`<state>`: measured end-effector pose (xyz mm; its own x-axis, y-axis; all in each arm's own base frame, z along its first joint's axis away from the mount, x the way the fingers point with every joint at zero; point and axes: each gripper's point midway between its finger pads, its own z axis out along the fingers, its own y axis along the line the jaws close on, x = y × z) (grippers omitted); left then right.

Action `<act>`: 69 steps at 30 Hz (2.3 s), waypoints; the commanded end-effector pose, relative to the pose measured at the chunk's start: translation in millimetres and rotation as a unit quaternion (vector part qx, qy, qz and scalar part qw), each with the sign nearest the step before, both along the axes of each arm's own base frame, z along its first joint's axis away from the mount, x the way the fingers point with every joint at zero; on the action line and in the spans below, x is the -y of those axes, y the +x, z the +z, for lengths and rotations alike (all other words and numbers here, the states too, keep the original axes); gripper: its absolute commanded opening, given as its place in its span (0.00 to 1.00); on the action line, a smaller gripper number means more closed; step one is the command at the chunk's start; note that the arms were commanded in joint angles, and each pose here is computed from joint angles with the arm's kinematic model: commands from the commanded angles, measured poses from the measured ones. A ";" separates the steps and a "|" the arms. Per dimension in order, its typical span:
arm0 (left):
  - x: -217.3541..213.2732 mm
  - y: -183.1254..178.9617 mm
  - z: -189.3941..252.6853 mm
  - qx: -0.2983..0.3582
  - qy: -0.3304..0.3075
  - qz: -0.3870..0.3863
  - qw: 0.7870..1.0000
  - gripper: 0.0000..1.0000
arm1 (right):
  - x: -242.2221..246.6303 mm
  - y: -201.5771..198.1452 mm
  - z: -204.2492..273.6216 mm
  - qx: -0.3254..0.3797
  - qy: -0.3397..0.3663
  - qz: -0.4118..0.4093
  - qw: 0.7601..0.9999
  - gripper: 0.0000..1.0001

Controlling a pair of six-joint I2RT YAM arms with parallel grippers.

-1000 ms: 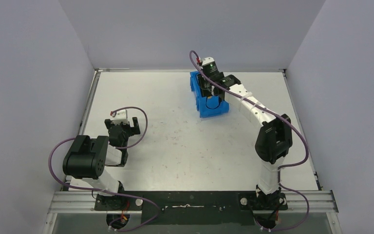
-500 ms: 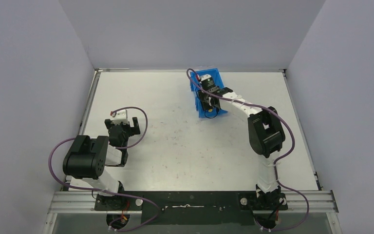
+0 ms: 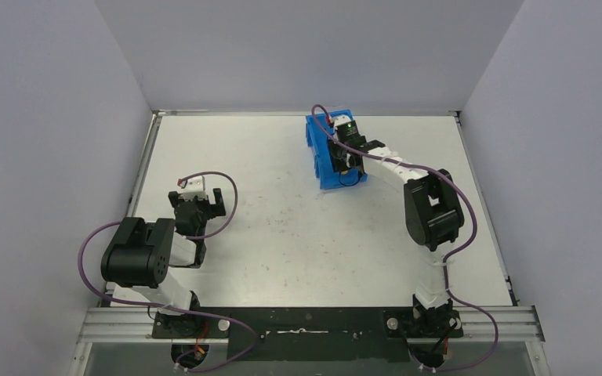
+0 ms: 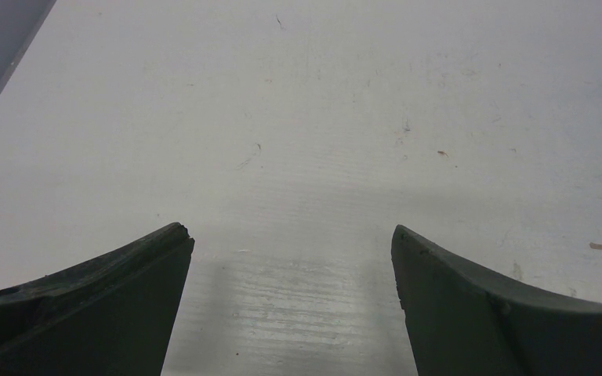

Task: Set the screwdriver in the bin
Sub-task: Place the screwdriver in the bin, then reset both arms

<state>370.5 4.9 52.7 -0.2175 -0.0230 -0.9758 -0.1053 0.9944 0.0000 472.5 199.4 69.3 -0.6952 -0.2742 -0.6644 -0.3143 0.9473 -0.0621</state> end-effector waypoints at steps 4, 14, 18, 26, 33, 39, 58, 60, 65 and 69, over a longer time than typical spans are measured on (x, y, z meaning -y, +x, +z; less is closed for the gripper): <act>1.1 10.5 20.5 0.038 0.001 -0.002 0.999 0.97 | -7.0 15.2 8.8 0.027 0.017 0.007 0.999 0.33; 1.0 10.5 20.5 0.038 0.001 -0.002 0.999 0.97 | -4.3 18.0 23.5 0.035 0.012 -0.006 0.999 0.49; 1.1 10.5 20.3 0.037 0.001 -0.003 0.999 0.97 | -3.6 19.2 31.1 0.041 0.013 -0.009 0.999 0.51; 1.4 10.5 20.6 0.038 0.000 -0.003 0.999 0.97 | -3.0 19.6 67.6 0.063 0.010 -0.024 0.998 0.65; 1.5 10.5 20.5 0.038 0.001 -0.003 0.999 0.97 | -5.0 18.4 121.2 0.098 0.022 -0.028 0.995 0.63; 1.5 10.5 20.5 0.038 0.000 -0.003 0.999 0.97 | -6.1 14.9 167.4 0.127 0.027 -0.025 0.991 0.71; 1.4 10.5 20.2 0.037 0.001 -0.003 0.999 0.97 | 6.2 -1.9 309.1 0.231 0.031 -0.019 0.972 1.00; 1.5 10.5 20.4 0.038 0.001 -0.003 0.999 0.97 | 14.2 -2.4 316.8 0.241 0.027 -0.026 0.970 1.00; 1.5 10.5 20.6 0.038 0.001 -0.003 0.999 0.97 | 51.6 2.0 322.1 0.236 0.036 -0.047 0.970 1.00; 1.5 10.2 19.9 0.037 0.001 -0.003 0.999 0.97 | 93.9 5.6 319.5 0.231 0.038 -0.074 0.969 1.00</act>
<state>370.4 4.9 52.6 -0.2178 -0.0230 -0.9757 -0.1053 0.9944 0.0001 486.4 153.2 355.6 -0.3957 -0.1823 -0.9001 -0.1947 0.9745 -0.1118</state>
